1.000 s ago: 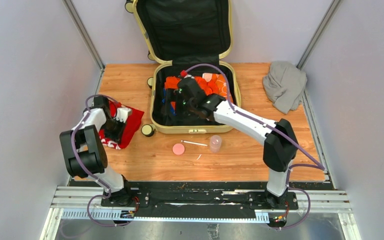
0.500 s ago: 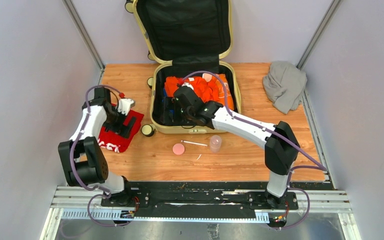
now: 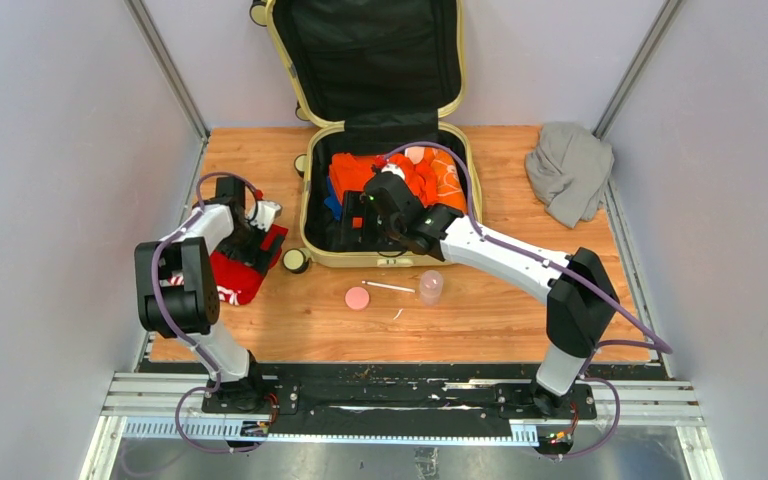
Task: Pack the luggage
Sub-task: Pick up the clothes from the corner of the board.
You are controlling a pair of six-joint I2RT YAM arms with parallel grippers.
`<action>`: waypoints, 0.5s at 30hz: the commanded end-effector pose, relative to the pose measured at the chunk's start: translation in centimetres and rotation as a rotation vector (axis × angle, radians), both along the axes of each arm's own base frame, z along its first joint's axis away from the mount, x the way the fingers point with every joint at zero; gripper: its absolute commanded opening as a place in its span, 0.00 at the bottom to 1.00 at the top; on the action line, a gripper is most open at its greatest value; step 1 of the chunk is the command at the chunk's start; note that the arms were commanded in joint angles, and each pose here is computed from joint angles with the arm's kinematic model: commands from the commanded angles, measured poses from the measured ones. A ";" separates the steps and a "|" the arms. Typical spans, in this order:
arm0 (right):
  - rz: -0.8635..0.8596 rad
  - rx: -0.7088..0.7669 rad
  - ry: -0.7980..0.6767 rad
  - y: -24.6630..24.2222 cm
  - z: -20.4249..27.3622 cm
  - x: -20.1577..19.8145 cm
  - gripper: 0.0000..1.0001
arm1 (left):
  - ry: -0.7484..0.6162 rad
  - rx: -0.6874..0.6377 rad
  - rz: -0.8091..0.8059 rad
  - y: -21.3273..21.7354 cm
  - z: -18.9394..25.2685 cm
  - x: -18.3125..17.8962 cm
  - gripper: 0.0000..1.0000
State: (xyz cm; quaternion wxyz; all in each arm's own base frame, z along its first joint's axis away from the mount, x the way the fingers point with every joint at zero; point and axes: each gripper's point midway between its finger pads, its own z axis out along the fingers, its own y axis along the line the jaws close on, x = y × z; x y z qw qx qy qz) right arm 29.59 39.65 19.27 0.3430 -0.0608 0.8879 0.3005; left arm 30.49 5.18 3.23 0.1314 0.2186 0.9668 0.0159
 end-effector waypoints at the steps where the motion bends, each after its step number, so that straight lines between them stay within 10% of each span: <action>1: -0.041 0.024 -0.025 -0.7 1.0 0.7 0.97 | 0.030 0.052 0.011 0.7 -2.4 -0.2 0.97; 9: -0.053 0.030 -0.021 -0.9 1.1 1.0 0.96 | 0.098 0.085 -0.022 1.0 -4.4 -2.3 0.79; 15: -0.063 0.050 -0.001 -0.7 1.1 1.3 0.93 | 0.122 0.139 -0.058 1.9 -4.2 -3.5 0.24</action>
